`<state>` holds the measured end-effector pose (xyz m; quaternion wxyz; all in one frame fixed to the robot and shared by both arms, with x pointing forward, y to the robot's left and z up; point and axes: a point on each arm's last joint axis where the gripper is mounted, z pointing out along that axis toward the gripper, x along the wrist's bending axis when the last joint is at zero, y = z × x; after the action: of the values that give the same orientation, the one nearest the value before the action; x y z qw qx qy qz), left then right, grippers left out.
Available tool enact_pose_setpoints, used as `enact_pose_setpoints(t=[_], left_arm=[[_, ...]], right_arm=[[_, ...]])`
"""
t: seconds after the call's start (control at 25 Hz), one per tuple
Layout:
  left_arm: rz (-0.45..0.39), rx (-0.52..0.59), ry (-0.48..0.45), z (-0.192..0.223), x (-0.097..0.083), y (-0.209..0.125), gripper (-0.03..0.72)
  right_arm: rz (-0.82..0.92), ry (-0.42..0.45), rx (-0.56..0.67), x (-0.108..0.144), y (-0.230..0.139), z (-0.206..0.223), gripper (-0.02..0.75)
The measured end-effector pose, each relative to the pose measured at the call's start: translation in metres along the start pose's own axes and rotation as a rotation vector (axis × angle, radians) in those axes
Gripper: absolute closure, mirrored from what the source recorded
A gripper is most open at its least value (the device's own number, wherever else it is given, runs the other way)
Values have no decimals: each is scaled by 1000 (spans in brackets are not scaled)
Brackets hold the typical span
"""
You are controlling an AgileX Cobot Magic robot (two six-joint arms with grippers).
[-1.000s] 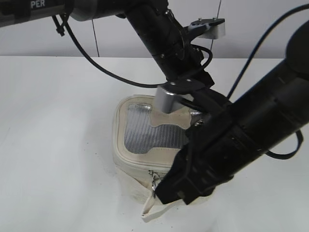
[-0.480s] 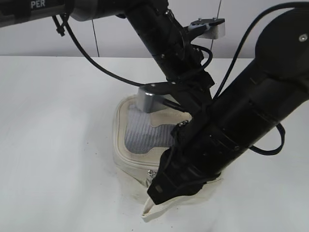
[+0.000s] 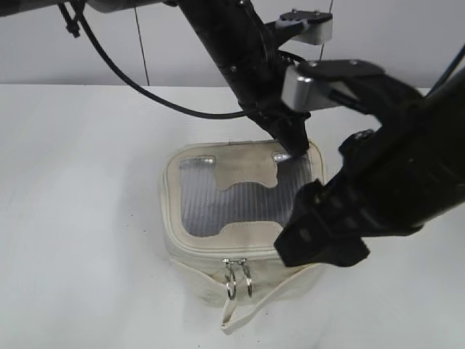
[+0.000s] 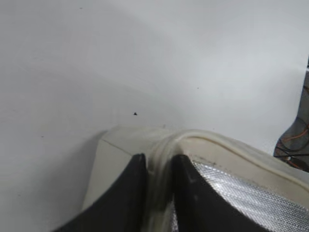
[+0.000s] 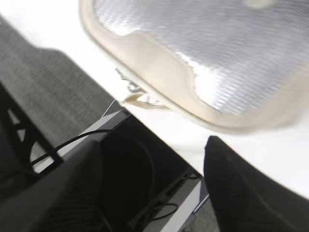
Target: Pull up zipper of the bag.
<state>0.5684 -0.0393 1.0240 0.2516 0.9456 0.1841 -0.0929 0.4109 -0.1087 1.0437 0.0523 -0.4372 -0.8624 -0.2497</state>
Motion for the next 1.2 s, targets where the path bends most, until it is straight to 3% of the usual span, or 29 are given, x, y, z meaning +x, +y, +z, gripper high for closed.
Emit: enact_pose_setpoints(t=[0.24, 0.44, 0.72, 0.96, 1.2], left_arm=[[61, -42, 128, -33, -4, 5, 438], [52, -61, 223, -48, -2, 7, 422], [-156, 45, 523, -80, 20, -11, 421], [-400, -10, 623, -129, 58, -39, 421], [-620, -112, 715, -188, 83, -73, 421]], right_arm=[[71, -226, -87, -16, -4, -25, 214], [150, -330, -114, -39, -1, -31, 214], [316, -469, -148, -101, -3, -53, 214], [435, -560, -173, -145, -15, -74, 215], [508, -597, -183, -163, -23, -84, 215]])
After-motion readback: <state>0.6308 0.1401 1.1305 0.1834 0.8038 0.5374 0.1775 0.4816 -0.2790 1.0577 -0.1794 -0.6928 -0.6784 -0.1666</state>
